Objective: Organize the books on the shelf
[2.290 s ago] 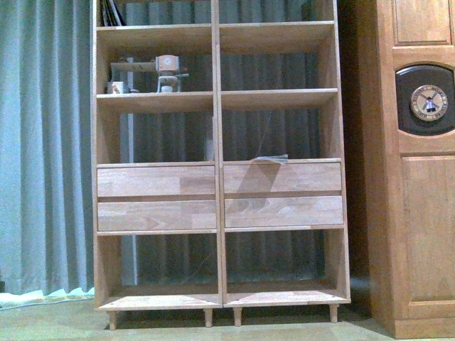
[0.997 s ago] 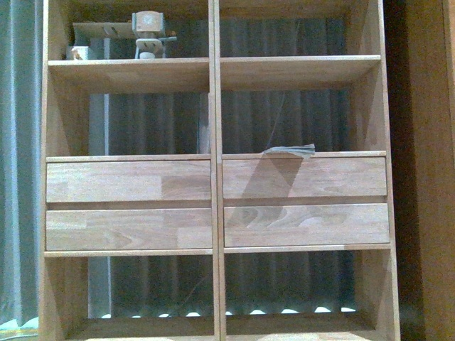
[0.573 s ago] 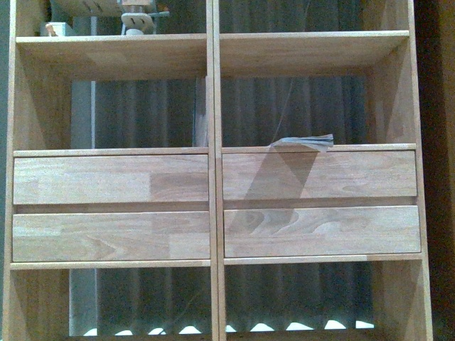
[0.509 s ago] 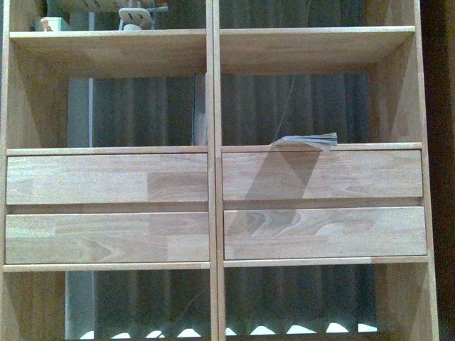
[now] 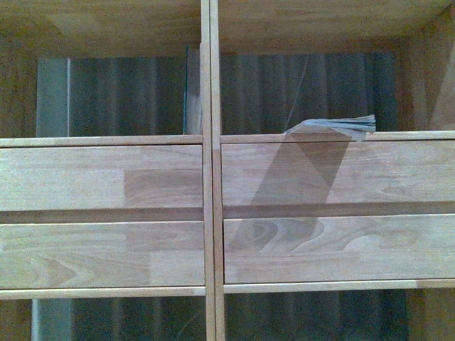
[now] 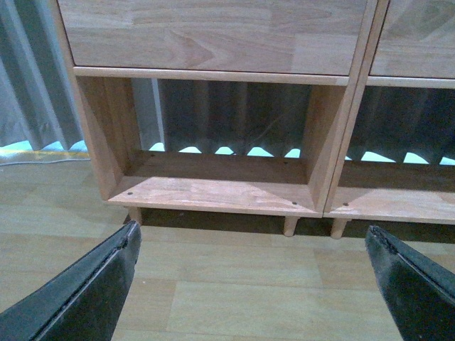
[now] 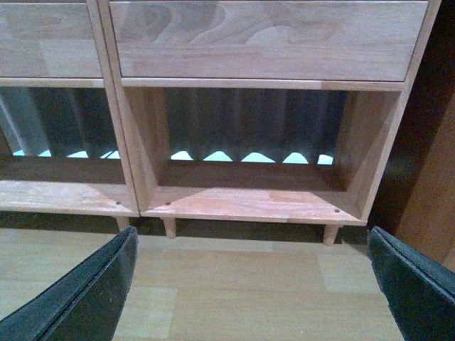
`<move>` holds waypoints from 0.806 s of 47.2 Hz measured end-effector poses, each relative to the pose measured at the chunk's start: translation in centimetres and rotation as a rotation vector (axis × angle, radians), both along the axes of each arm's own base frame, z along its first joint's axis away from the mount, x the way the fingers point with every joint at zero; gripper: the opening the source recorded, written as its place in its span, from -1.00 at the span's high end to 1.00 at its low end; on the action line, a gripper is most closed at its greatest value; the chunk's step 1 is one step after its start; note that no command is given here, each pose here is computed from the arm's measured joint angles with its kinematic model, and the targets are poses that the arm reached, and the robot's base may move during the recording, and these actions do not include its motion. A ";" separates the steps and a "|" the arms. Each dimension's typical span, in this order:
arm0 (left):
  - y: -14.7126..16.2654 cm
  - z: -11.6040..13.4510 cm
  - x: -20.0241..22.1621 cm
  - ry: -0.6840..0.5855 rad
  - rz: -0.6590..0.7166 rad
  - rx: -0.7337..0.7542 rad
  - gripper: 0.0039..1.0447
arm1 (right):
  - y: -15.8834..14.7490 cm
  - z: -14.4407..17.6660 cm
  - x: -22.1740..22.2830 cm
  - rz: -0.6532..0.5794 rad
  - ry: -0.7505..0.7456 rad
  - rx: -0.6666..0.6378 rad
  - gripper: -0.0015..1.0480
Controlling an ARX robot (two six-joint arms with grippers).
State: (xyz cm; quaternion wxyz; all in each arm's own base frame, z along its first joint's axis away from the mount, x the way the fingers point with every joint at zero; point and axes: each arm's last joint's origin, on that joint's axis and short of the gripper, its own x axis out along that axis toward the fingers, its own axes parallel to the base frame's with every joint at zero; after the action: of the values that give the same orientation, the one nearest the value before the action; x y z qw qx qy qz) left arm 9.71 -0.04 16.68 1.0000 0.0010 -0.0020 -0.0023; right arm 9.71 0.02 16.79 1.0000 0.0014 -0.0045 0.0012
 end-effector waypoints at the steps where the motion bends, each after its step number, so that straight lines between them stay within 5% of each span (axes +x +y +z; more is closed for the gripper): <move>1: 0.0 0.0 0.0 0.000 0.000 0.000 -0.86 | 0.0 0.0 0.0 0.000 0.000 0.000 -0.86; 38: 0.0 0.0 0.0 0.000 0.000 0.000 -0.86 | 0.0 0.0 0.0 0.000 0.000 0.000 -0.86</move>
State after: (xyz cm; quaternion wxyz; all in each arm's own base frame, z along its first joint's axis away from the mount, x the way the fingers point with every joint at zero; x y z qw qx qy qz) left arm 9.71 -0.04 16.68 1.0000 0.0010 -0.0020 -0.0021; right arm 9.71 0.02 16.79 1.0000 0.0014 -0.0045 0.0012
